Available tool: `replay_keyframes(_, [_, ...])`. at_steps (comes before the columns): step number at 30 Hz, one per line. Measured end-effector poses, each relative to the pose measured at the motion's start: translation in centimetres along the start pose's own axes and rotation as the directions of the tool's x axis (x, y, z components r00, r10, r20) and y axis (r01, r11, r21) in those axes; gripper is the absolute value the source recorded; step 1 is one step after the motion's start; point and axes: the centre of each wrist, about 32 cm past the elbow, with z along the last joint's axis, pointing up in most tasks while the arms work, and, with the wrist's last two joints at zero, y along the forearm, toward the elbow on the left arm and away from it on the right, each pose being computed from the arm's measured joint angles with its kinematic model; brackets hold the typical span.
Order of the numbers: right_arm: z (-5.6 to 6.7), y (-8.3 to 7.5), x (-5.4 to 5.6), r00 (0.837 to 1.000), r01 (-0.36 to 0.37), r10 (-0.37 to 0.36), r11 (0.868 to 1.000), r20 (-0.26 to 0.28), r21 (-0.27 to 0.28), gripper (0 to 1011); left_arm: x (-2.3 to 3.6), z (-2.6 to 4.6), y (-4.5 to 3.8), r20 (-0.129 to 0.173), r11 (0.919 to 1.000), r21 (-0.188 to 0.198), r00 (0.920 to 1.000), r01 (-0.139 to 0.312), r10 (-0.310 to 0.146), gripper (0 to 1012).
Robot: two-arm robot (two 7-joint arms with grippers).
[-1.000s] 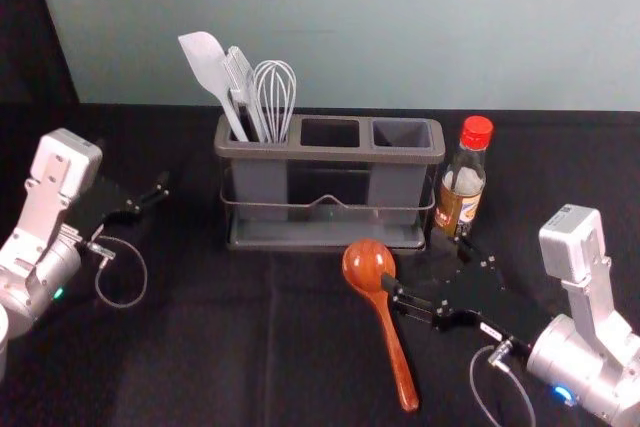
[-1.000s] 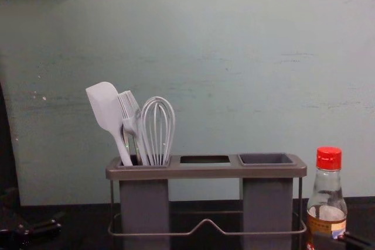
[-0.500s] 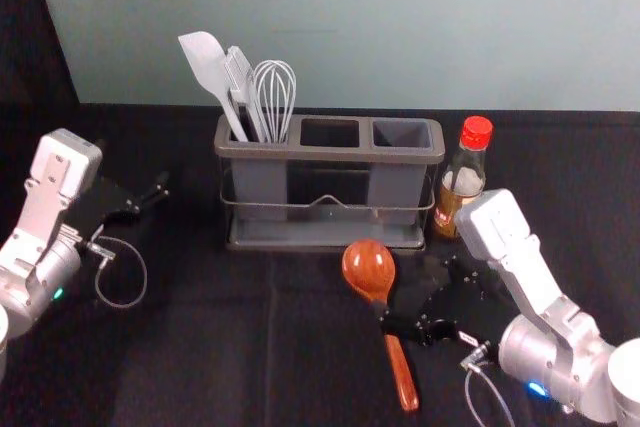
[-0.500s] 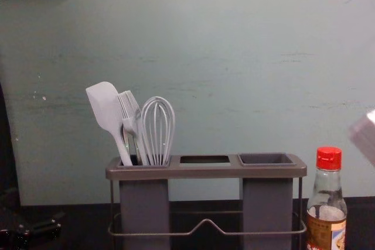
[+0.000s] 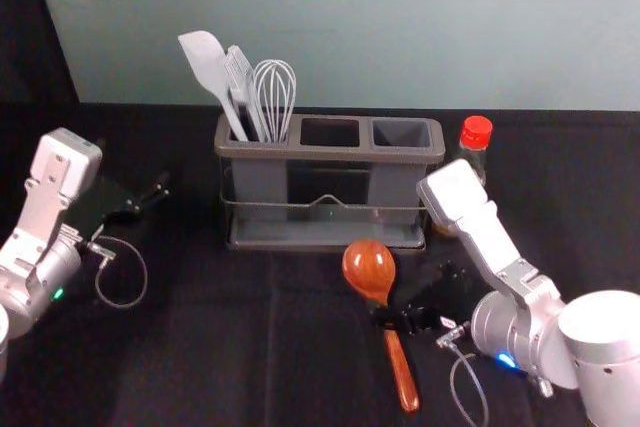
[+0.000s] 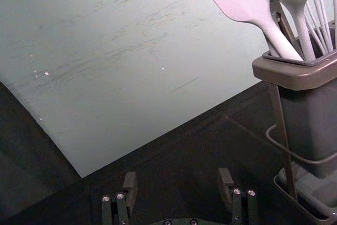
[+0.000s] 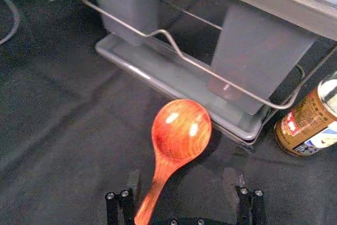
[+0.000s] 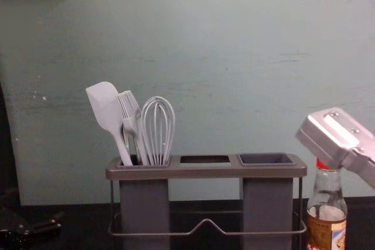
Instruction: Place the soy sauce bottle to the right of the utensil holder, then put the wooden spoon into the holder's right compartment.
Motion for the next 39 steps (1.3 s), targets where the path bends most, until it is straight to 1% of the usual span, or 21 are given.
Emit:
replay_keyframes(3, [0.4, 0.8, 0.1, 1.0, 0.011, -0.011, 1.0, -0.027, -0.003, 1002, 0.0, 0.0, 0.0, 0.0, 1.0, 0.0, 1.0, 0.0, 0.0, 1005])
replay_keyframes(6, [0.7, 1.5, 0.2, 0.999, 0.011, -0.011, 1.0, -0.042, -0.002, 1002, 0.0, 0.0, 0.0, 0.0, 1.0, 0.0, 1.0, 0.0, 0.0, 1005])
replay_keyframes(10, [1.0, 2.1, 0.3, 0.999, 0.003, -0.004, 1.0, -0.053, -0.008, 1002, 0.0, 0.0, 0.0, 0.0, 1.0, 0.0, 1.0, 0.0, 0.0, 1005])
replay_keyframes(15, [1.4, 3.1, 0.4, 0.997, -0.017, 0.015, 1.0, -0.082, -0.02, 1002, 0.0, 0.0, 0.0, 0.0, 1.0, 0.0, 1.0, 0.0, 0.0, 1005])
replay_keyframes(20, [1.6, 3.5, 0.4, 0.995, -0.02, 0.018, 1.0, -0.094, -0.021, 1002, 0.0, 0.0, 0.0, 0.0, 1.0, 0.0, 1.0, 0.0, 0.0, 1005])
replay_keyframes(25, [1.8, 3.8, 0.1, 0.994, -0.019, 0.017, 1.0, -0.104, -0.017, 1002, 0.0, 0.0, 0.0, 0.0, 1.0, 0.0, 1.0, 0.0, 0.0, 1005])
replay_keyframes(39, [1.9, 4.3, -0.5, 0.995, -0.02, 0.018, 1.0, -0.1, -0.022, 1002, 0.0, 0.0, 0.0, 0.0, 1.0, 0.0, 1.0, 0.0, 0.0, 1005])
